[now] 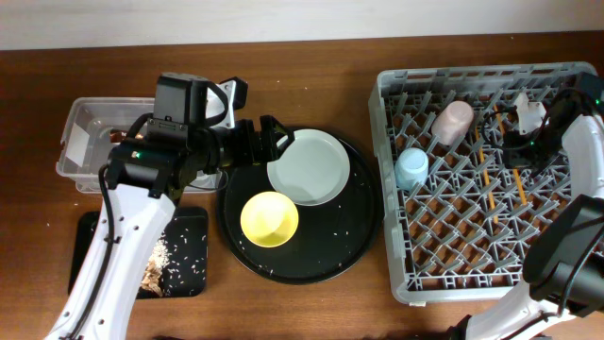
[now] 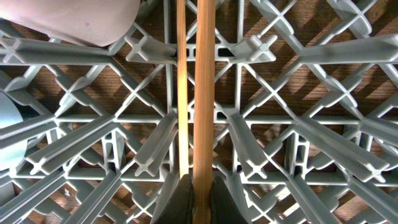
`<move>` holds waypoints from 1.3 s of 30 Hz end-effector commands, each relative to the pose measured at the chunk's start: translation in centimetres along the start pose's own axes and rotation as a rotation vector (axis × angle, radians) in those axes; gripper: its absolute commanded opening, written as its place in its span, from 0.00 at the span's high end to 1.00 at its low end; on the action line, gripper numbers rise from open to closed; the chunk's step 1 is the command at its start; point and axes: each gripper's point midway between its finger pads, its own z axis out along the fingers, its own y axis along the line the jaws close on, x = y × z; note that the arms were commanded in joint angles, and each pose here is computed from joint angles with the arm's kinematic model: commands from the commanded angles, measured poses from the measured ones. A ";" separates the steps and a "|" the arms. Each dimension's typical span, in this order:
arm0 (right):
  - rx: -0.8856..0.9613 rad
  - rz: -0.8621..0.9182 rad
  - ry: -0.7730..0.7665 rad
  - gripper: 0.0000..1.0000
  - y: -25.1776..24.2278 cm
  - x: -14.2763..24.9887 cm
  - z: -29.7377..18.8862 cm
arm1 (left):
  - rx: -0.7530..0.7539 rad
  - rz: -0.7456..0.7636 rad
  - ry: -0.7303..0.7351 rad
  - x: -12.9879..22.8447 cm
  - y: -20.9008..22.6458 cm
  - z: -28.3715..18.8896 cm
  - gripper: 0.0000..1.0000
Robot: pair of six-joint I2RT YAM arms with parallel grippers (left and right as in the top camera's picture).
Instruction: Sort waste into correct bins and load items into the dishwasher rack
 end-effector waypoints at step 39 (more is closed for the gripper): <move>-0.710 -0.563 0.219 0.32 42.6 10.9 -4.0 | -0.003 0.013 -0.004 0.0 0.1 -0.1 0.01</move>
